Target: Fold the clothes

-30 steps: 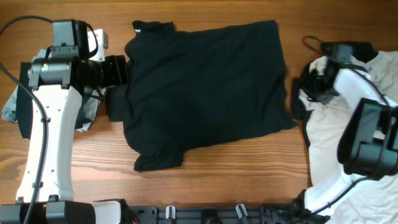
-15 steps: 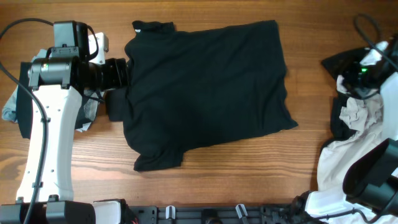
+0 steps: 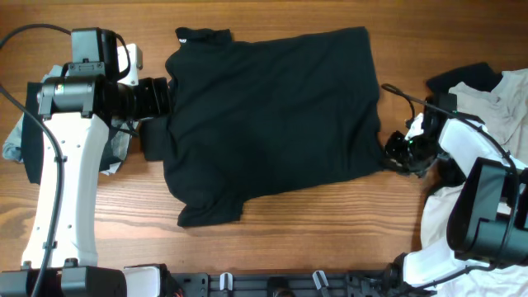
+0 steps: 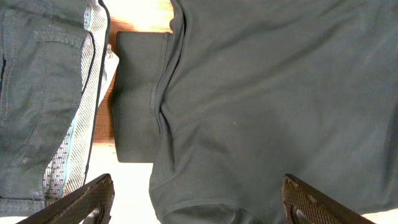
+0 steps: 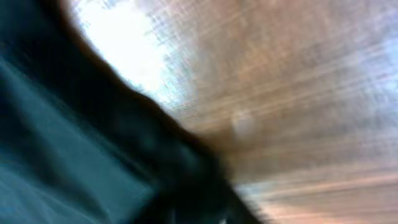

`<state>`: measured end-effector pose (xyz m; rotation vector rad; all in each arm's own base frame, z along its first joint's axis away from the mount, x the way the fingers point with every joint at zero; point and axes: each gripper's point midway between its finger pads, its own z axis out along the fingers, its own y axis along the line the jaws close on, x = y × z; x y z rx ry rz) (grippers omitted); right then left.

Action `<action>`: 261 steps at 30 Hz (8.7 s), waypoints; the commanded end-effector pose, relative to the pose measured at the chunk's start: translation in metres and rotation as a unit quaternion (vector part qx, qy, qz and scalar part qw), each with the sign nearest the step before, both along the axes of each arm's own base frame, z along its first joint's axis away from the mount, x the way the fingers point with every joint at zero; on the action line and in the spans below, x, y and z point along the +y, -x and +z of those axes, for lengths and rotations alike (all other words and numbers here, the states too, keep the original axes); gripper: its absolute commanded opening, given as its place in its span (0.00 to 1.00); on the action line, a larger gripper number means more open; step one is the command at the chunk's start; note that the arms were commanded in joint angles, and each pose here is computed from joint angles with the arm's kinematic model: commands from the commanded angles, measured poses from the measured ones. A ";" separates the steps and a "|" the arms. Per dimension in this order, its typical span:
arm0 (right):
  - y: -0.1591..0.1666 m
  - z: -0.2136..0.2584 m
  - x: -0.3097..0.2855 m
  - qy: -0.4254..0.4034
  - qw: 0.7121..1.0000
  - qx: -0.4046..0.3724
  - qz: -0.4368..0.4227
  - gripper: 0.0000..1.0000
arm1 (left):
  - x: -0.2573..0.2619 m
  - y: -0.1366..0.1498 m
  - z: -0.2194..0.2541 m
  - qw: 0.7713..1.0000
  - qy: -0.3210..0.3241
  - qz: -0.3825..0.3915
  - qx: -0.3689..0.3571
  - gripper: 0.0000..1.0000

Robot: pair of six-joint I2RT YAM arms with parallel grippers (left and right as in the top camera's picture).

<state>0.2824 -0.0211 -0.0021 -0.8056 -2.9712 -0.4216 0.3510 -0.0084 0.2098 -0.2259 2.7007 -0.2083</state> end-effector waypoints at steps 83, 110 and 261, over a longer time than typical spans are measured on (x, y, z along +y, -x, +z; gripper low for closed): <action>-0.084 0.025 0.044 0.003 0.988 -0.135 0.081 0.49 | 0.000 -0.058 -0.237 0.997 0.043 0.033 0.059 0.06; -0.019 0.062 -0.022 0.104 0.991 -0.037 -0.081 0.27 | 0.013 0.002 -0.074 0.990 0.096 0.086 0.053 0.29; -0.004 0.083 0.000 0.017 0.999 0.017 -0.042 0.61 | -0.063 0.122 -0.129 0.926 0.270 0.188 0.184 0.04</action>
